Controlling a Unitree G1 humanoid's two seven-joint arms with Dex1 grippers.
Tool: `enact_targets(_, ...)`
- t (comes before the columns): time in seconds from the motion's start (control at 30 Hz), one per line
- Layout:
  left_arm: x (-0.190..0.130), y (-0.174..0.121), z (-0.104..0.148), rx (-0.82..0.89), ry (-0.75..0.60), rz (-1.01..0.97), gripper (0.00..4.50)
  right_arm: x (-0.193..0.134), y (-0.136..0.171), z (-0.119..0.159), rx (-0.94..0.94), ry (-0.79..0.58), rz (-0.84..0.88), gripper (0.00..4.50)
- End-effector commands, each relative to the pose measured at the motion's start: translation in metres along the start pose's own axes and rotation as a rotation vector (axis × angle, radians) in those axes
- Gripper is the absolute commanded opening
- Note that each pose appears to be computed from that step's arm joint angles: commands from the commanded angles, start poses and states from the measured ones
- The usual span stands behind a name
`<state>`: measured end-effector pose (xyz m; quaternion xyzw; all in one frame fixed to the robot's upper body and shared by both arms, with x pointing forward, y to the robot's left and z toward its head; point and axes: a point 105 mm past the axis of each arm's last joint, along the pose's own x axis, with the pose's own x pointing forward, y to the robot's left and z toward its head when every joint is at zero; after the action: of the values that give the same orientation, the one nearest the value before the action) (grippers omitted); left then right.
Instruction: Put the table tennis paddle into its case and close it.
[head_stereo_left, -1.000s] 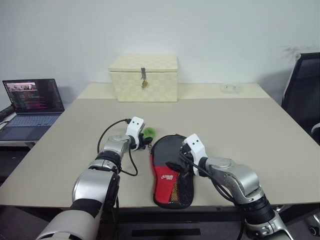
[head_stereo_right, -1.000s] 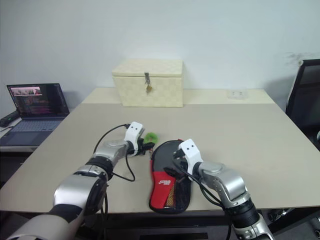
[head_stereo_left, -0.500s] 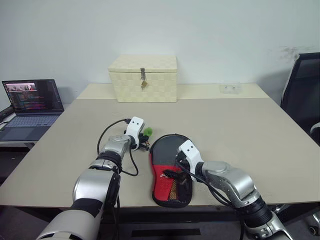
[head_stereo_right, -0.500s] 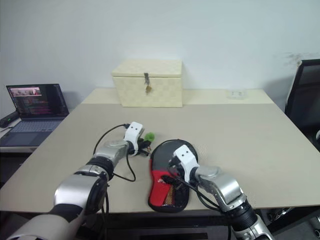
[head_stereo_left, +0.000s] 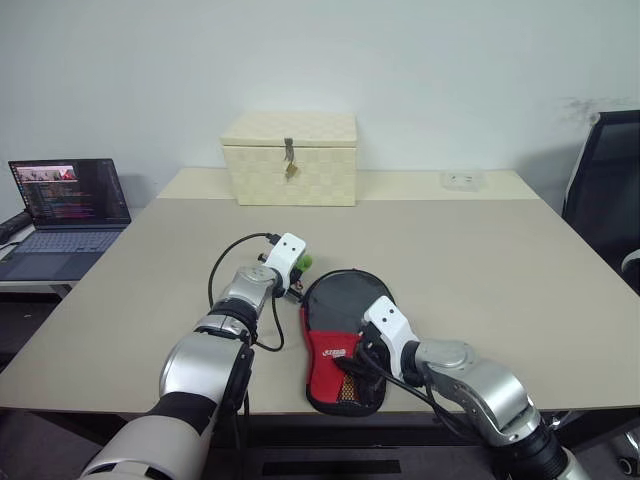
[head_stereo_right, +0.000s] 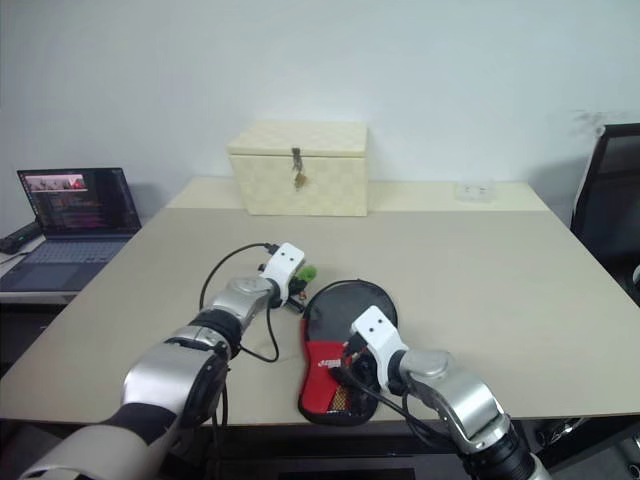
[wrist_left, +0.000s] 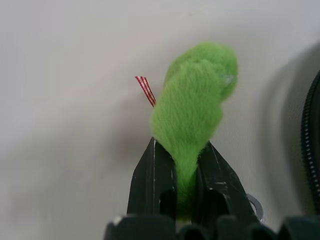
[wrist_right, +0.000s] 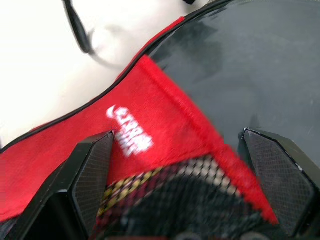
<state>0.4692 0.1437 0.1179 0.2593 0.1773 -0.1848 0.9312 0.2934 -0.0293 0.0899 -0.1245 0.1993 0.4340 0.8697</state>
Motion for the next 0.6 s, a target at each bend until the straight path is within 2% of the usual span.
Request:
enact_targets(0.03,-0.002,0.006,0.059,0.237,-0.122,0.101,0.04,-0.005,0.019,-0.046,0.05,0.185,0.075,4.5)
enact_targets(0.2,-0.004,0.002,0.085,0.416,-0.162,0.148,0.04,-0.014,0.032,-0.058,0.055,0.231,0.103,4.5)
enact_targets(0.37,-0.003,-0.008,0.094,0.59,-0.174,0.158,0.04,-0.02,0.044,-0.063,0.062,0.251,0.125,4.5)
enact_targets(0.6,0.005,-0.048,0.102,0.955,-0.213,0.105,0.04,-0.023,0.059,-0.068,0.079,0.266,0.149,4.5)
